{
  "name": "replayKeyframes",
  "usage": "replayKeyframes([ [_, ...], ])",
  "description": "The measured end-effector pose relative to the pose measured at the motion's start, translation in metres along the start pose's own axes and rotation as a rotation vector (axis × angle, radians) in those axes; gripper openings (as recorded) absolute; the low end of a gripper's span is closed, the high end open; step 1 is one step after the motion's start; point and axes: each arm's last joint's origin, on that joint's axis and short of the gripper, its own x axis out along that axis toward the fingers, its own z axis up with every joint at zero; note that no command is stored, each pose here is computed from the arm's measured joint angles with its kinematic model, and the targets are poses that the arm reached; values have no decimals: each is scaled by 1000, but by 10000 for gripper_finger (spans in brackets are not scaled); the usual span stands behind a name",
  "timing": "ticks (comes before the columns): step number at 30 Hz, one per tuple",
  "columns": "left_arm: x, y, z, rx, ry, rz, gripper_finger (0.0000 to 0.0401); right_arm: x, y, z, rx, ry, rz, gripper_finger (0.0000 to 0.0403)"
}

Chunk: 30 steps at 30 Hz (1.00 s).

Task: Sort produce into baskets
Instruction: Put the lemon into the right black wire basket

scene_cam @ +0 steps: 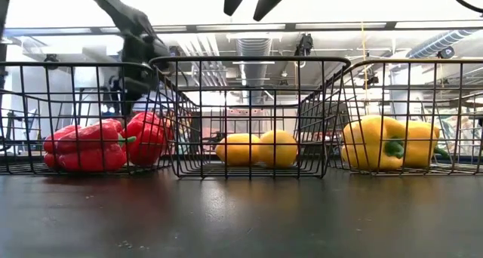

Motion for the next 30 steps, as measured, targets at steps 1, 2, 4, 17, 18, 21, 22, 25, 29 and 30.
replayKeyframes([
  [1,5,1,6,15,27,11,368,1,0,-1,-3,2,-2,366],
  [2,9,1,12,28,43,24,368,2,1,-1,-6,5,-5,366],
  [4,22,1,23,64,77,43,368,4,2,-3,-12,12,-10,366],
  [17,91,-5,44,329,319,195,369,27,9,-27,-84,90,-74,366],
  [18,94,-5,44,333,329,191,369,29,8,-27,-87,94,-77,366],
  [21,106,-9,47,351,340,184,369,32,8,-29,-93,103,-85,366],
  [22,110,-11,48,361,342,181,369,33,8,-30,-94,105,-86,366],
  [25,125,-16,51,366,349,162,369,34,9,-31,-98,109,-89,366],
  [29,135,-21,50,373,390,158,368,34,9,-32,-99,110,-89,366],
  [30,136,-22,50,369,396,162,367,34,9,-32,-99,110,-90,366],
])
